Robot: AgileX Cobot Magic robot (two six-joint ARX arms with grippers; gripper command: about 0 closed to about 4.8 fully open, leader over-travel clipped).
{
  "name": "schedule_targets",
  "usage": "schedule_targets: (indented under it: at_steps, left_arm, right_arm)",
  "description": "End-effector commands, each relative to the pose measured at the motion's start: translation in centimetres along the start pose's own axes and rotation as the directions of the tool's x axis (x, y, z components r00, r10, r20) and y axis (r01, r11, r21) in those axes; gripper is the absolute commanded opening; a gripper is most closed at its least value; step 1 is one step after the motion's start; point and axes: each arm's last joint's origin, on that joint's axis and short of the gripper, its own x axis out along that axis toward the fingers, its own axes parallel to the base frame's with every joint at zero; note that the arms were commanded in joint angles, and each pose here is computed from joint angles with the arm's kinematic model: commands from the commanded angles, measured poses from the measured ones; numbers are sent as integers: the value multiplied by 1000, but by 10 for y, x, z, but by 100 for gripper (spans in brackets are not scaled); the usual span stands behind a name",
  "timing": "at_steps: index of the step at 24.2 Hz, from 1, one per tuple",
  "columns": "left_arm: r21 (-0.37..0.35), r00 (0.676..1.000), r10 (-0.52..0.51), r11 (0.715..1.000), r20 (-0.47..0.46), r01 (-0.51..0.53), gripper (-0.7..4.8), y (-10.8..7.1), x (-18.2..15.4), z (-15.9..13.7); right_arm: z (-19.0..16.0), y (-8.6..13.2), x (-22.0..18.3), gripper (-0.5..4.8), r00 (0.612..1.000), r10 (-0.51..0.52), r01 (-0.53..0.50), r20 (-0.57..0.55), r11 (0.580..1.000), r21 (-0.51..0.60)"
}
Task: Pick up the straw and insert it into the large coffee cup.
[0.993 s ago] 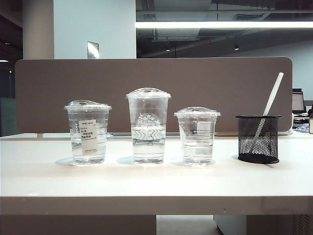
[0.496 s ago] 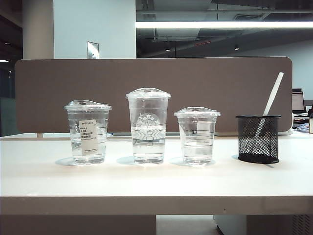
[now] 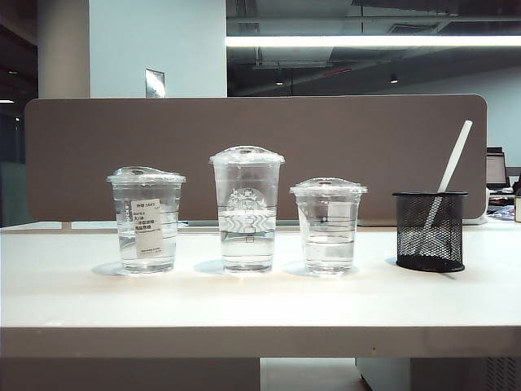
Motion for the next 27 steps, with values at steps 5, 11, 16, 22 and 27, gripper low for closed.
schedule_targets:
  at_steps: [5,11,16,22,27]
  left_arm:
    - [11,1000,-3,1000,19,2,-4,0,0,3]
    - [11,1000,-3,1000,19,2,-4,0,0,2]
    - [11,1000,-1,1000,19,1,-4,0,0,2]
    - [11,1000,1,1000,18,-1,-4,0,0,2]
    - [11,1000,2,1000,18,-2,-4,0,0,2]
  right_arm:
    - [96,-1,-36,-3,912,-73,27,404,993,118]
    - [223,-1,-91,-2,821,-181,330,541,924,-192]
    - [329,-5,-73,-2,793,-202,362,575,915,-177]
    - [383,-10,-6,-2,842,-114,305,528,907,-291]
    - [377,-19,63,-2,910,-67,216,410,919,-329]
